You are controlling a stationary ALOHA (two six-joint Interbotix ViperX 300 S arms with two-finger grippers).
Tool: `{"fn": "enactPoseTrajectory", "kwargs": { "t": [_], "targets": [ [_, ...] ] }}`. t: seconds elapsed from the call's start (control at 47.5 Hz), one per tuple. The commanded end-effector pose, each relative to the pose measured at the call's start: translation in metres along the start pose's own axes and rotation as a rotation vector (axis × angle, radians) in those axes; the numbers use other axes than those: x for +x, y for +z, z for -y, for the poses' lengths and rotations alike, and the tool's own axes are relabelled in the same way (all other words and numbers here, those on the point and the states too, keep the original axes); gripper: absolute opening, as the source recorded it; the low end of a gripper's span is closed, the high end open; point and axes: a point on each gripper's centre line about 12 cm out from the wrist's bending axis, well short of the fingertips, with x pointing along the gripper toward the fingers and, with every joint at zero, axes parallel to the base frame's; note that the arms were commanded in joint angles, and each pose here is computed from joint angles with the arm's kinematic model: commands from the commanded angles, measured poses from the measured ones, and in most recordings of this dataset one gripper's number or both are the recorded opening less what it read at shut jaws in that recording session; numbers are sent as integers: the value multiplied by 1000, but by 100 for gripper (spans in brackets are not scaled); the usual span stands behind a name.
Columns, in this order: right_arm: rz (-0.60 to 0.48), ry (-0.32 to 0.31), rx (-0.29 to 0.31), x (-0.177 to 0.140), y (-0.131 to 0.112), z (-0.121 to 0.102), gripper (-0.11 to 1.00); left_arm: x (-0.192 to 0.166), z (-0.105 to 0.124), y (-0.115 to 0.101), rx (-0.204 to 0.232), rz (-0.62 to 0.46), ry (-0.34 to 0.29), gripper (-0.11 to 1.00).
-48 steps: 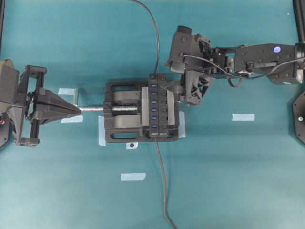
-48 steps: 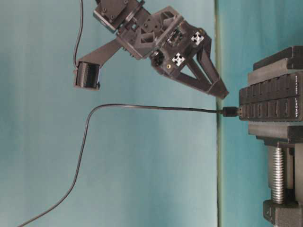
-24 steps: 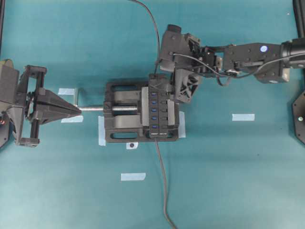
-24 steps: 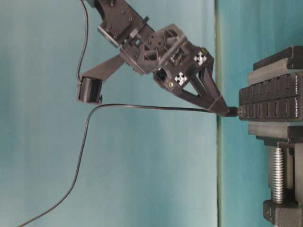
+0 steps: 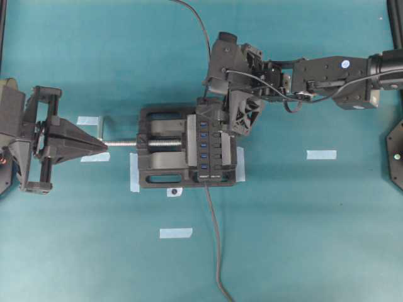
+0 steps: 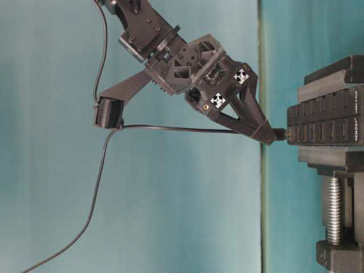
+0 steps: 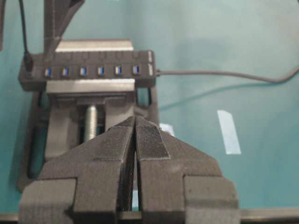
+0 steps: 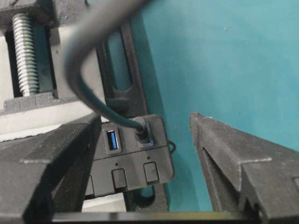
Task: Insert the USB into the center port of the fixed hub
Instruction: 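Close the right gripper on the USB plug near the hub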
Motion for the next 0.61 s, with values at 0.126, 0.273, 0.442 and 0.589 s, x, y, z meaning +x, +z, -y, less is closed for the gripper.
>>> {"fn": "enactPoseTrajectory", "kwargs": {
  "t": [0.126, 0.273, 0.442, 0.589],
  "targets": [
    [34, -5, 4, -4, 12, 2, 77, 0, 0, 12, -2, 35, -1, 0],
    [32, -3, 2, -3, 10, 2, 71, 0, 1, 12, 1, 38, -2, 0],
    [32, 0, -1, -3, 10, 0, 55, 0, 0, 12, 0, 38, -1, 0],
    [31, 1, -1, -3, 10, 0, 41, 0, 1, 12, 1, 37, -2, 0]
  ]
}}
